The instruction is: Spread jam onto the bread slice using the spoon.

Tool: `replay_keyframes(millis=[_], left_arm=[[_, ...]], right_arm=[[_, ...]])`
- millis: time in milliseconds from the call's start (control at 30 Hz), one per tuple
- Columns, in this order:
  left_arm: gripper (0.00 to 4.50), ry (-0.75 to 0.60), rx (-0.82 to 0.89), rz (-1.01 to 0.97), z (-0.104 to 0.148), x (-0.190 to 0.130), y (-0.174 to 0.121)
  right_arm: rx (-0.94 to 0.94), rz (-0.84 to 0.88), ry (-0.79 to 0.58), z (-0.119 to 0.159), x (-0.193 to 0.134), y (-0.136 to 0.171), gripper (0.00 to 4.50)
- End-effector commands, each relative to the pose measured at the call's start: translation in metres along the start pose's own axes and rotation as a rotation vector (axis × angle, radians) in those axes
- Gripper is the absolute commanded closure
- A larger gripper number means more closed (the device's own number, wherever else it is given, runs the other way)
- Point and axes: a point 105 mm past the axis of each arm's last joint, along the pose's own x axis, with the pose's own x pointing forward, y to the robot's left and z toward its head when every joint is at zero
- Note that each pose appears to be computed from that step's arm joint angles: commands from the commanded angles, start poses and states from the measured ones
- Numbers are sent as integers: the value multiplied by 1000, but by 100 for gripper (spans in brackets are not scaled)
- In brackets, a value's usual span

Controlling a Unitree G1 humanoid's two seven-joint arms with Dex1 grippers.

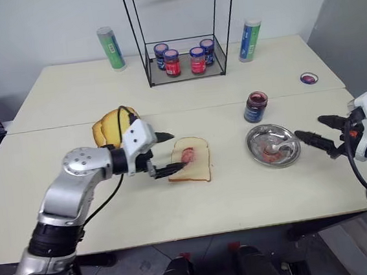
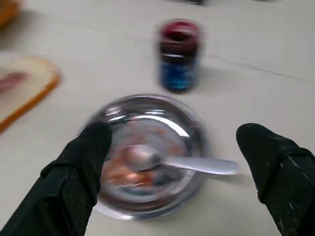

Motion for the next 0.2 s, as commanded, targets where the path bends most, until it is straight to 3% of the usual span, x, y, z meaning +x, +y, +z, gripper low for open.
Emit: replay_keyframes(millis=[33, 200], left_arm=[[0, 80, -57, 61, -11, -40, 2], [0, 118, -114, 94, -26, -65, -6]], right_arm=[[-56, 269, 99, 1, -8, 48, 1], [-37, 349, 158, -10, -12, 60, 1]])
